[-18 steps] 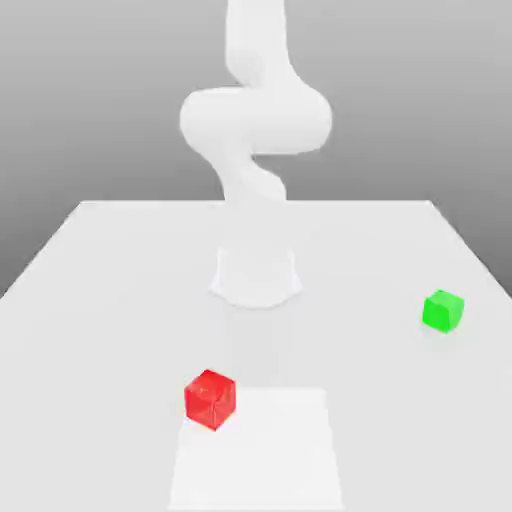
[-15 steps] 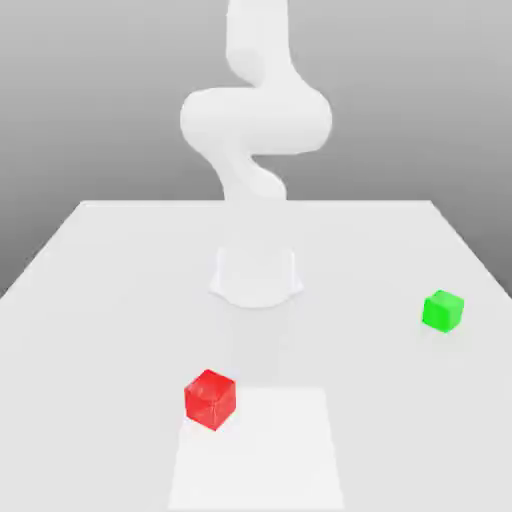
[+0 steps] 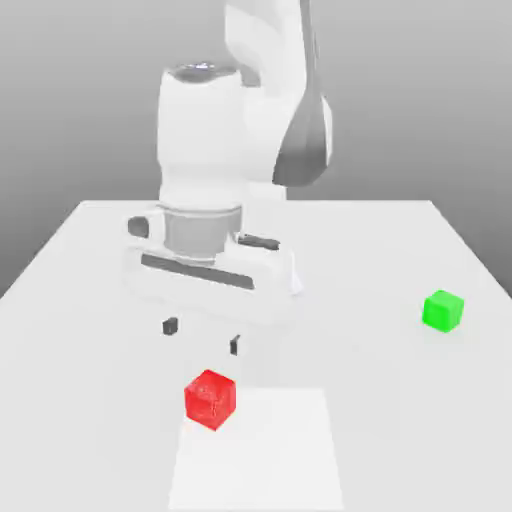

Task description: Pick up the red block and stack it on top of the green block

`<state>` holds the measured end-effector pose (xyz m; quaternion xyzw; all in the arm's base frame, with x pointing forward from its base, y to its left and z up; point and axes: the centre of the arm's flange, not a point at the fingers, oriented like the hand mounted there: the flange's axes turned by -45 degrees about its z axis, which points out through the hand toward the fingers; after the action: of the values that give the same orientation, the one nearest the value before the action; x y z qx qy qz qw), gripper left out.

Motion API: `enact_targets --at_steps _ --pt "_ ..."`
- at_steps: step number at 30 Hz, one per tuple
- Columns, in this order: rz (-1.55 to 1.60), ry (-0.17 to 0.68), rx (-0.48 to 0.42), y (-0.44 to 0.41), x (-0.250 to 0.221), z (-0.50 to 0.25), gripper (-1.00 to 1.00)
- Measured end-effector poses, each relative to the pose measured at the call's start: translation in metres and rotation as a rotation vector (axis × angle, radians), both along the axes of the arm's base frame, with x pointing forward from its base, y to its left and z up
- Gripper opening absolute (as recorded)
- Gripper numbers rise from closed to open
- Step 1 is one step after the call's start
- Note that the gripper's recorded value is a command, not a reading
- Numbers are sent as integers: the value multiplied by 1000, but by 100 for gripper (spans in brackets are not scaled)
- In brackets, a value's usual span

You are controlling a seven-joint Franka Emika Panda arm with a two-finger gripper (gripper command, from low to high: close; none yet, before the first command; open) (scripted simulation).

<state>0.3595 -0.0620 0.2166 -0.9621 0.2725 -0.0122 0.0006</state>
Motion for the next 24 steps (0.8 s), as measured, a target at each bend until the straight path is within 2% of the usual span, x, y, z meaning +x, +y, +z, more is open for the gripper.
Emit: enact_targets --at_steps 6,7,14,21,24 --pt "-16 23 6 0 -7 -61 0" --pt "-16 23 6 0 -8 -69 -100" --pt "-16 22 5 0 -8 -70 -100" --pt "-15 23 6 0 -8 -14 -100" --pt "137 14 11 47 -2 0 -100"
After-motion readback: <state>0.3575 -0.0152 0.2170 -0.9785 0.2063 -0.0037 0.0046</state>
